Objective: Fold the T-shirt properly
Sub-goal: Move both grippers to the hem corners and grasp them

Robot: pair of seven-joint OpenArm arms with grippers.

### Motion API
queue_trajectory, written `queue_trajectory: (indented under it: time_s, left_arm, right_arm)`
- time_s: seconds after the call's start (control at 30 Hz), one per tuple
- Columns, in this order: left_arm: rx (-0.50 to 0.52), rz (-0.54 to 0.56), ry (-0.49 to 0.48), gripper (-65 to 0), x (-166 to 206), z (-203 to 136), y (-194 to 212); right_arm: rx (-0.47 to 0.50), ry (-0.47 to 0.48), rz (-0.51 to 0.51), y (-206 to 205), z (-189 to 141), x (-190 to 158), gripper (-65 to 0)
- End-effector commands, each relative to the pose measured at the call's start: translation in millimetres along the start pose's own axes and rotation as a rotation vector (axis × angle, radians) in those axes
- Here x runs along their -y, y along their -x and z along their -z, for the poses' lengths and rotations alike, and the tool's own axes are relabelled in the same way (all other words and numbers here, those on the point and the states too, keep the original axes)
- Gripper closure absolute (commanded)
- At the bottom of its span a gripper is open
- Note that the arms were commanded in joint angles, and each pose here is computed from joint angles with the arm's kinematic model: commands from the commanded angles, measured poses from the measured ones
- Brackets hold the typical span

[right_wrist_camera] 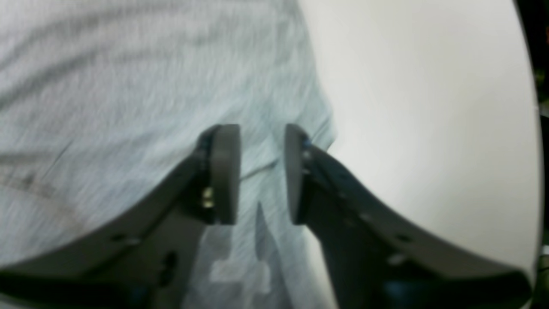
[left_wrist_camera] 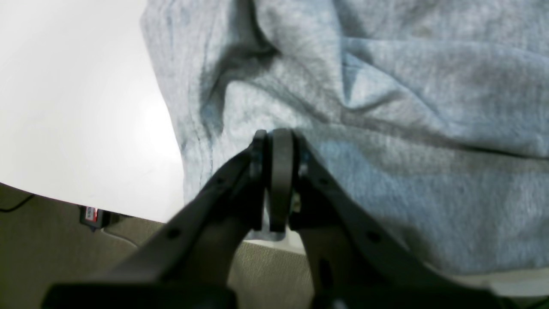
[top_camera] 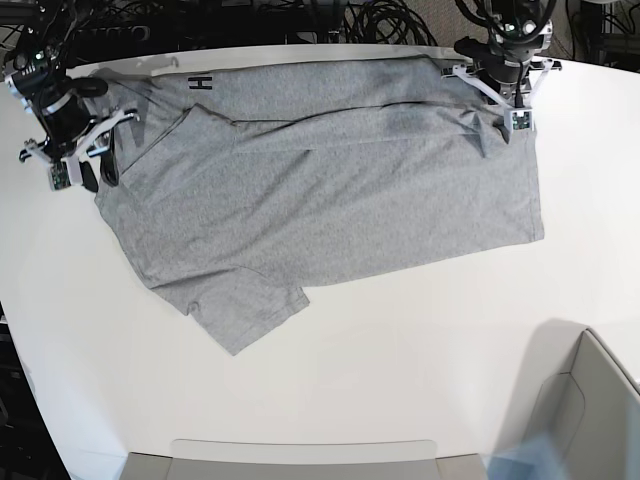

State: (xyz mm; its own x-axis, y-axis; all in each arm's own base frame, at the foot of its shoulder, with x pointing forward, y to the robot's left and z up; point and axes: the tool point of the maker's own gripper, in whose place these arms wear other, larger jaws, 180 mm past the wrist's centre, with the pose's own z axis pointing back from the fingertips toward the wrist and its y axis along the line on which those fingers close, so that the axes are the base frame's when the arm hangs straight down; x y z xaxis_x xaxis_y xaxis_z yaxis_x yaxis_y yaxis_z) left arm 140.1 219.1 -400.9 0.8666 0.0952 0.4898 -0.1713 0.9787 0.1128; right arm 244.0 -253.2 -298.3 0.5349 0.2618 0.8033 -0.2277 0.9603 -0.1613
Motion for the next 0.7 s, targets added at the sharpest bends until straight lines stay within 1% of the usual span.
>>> queue_trajectory:
  time_s: [0.0,0.03,0.13,0.2,0.27,0.3,0.4,0.5,0.67]
  left_arm:
    - [0.066,-0.001,0.0,-1.5,0.1,-3.0,-19.2]
    - [0.08,-0.005,0.002,-1.5,1.0,-2.4,-24.9]
    - [0.131,-0.017,0.016,-1.5,6.9,-0.6,-46.4]
    - [0.163,-0.041,0.032,-1.5,14.6,0.1,-60.2]
    - [0.189,-0.07,0.049,-1.5,22.9,0.2,-71.4]
    - [0.197,-0.08,0.057,-1.5,26.5,0.5,-75.6]
    - [0.176,-0.102,0.075,-1.5,34.1,2.3,-81.8]
    - [0.157,-0.107,0.084,-1.5,36.9,3.5,-89.1]
    - [0.155,-0.107,0.087,-1.5,38.1,3.8,-91.7]
  right_arm:
    - [0.047,0.016,-0.042,-23.3,0.0,10.1,-21.9]
    - [0.036,0.021,-0.064,-32.6,5.9,15.4,-23.4]
    - [-0.022,0.016,-0.118,-53.2,26.5,25.9,-23.1]
    - [-0.033,-0.01,-0.111,-66.8,48.8,29.0,-22.8]
    - [-0.066,-0.04,-0.093,-68.7,76.3,29.9,-22.9]
    - [-0.089,-0.041,-0.105,-72.0,89.7,31.1,-22.9]
    - [-0.179,-0.03,-0.146,-71.6,124.3,32.9,-22.9]
    - [-0.213,-0.047,-0.139,-64.5,152.0,19.9,-22.9]
    - [-0.288,-0.062,-0.132,-33.2,169.4,5.2,-22.9]
